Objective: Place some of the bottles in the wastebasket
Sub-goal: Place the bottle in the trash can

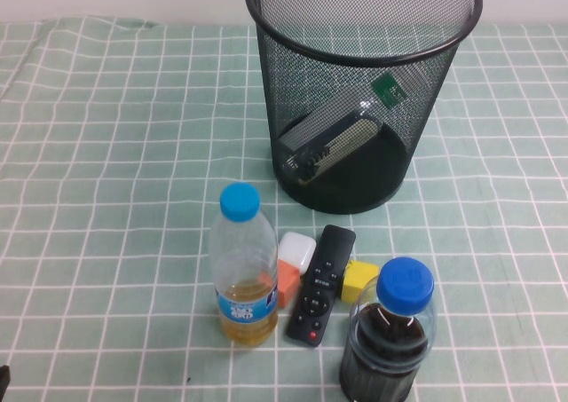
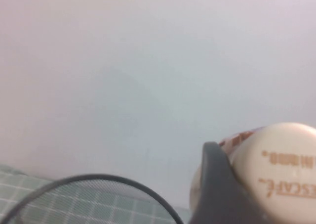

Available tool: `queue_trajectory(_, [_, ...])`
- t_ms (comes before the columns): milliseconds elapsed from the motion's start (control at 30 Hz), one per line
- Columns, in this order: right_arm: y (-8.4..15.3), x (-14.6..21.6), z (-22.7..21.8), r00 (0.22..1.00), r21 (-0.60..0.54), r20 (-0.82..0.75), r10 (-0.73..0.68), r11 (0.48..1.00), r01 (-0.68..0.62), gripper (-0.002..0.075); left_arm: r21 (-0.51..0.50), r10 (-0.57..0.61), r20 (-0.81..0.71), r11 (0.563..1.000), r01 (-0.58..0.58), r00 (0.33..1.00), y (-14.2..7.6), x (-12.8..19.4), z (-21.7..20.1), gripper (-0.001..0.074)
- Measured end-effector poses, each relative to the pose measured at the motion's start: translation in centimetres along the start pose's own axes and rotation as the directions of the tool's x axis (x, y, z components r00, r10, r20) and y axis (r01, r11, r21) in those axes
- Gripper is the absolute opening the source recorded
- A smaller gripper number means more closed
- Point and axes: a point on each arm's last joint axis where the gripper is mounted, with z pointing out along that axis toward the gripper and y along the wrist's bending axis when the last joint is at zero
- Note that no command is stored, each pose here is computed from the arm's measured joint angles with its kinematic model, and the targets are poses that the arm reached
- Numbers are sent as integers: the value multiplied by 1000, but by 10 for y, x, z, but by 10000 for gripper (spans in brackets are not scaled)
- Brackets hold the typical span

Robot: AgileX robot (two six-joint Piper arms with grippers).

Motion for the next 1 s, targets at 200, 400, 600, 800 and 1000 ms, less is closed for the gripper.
queue_trajectory(200, [37, 41, 73, 986, -128, -155, 53, 989, -73, 0, 0, 0, 0, 1000, 0, 1000, 0, 0, 0, -3])
queue_trajectory(400, [59, 109, 134, 941, -157, -318, 115, 972, -172, 26, 0, 0, 0, 1000, 0, 1000, 0, 0, 0, -3])
queue_trajectory(600, [62, 145, 156, 904, -140, -411, 117, 972, -190, 330, 0, 0, 0, 1000, 0, 1000, 0, 0, 0, -3])
queue_trajectory(800, [57, 126, 138, 893, -129, -433, 127, 971, -201, 524, 0, 0, 0, 1000, 0, 1000, 0, 0, 0, -3])
queue_trajectory(1000, [37, 85, 85, 862, -95, -492, 119, 977, -189, 316, 0, 0, 0, 1000, 0, 1000, 0, 0, 0, -3])
